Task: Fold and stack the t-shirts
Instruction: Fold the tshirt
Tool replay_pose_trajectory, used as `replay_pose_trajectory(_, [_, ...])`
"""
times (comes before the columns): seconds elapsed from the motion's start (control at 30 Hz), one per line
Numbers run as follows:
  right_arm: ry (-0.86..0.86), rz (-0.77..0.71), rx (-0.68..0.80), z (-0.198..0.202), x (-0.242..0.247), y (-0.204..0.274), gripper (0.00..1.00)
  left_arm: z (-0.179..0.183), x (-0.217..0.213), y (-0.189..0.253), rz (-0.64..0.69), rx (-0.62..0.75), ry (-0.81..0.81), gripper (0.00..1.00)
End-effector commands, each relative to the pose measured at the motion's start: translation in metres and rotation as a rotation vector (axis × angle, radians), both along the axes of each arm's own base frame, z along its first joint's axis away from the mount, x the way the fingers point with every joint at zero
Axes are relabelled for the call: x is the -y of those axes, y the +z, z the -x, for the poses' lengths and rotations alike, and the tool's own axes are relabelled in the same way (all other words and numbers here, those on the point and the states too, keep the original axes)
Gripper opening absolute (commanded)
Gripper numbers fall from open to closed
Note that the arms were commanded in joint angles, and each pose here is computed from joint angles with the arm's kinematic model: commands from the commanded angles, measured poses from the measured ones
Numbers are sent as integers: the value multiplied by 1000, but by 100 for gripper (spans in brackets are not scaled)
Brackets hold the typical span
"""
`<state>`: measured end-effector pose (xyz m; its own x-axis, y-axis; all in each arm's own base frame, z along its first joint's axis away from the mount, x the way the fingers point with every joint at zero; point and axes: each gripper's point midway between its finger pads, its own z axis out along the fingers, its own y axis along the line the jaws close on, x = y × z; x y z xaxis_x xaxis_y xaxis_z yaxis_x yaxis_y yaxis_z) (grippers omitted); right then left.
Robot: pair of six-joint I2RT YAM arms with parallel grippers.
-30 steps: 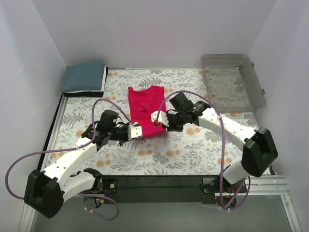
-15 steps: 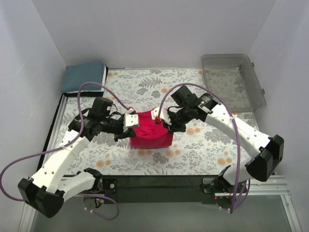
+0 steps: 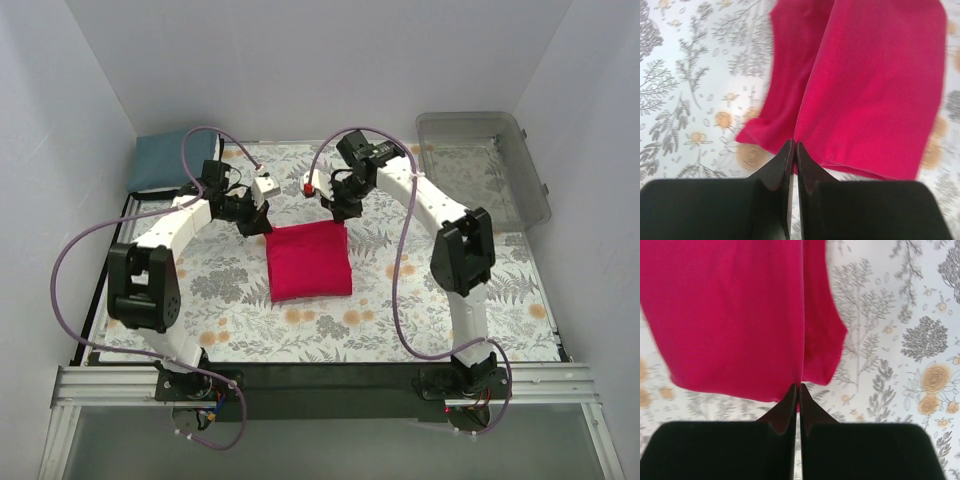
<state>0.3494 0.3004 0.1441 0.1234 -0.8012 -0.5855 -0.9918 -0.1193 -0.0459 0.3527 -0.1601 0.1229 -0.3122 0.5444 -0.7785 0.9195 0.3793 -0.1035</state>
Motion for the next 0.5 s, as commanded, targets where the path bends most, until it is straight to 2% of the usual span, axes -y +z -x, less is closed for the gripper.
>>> replay_pose_trajectory(0.0, [-3, 27, 44, -41, 5, -18, 1, -58, -5, 10, 5, 135, 74, 0])
replay_pose_trajectory(0.1, [-8, 60, 25, -53, 3, -51, 1, -77, -5, -15, -7, 123, 96, 0])
replay_pose_trajectory(0.23, [-29, 89, -22, -48, 6, -87, 1, -77, -9, -54, -44, 46, 104, 0])
replay_pose_trajectory(0.4, [-60, 94, -84, -32, 8, -110, 1, -49, -9, -79, -73, -25, 85, 0])
replay_pose_trajectory(0.47, [-60, 94, -113, -17, 6, -112, 1, -17, -4, -87, -85, -69, 42, 0])
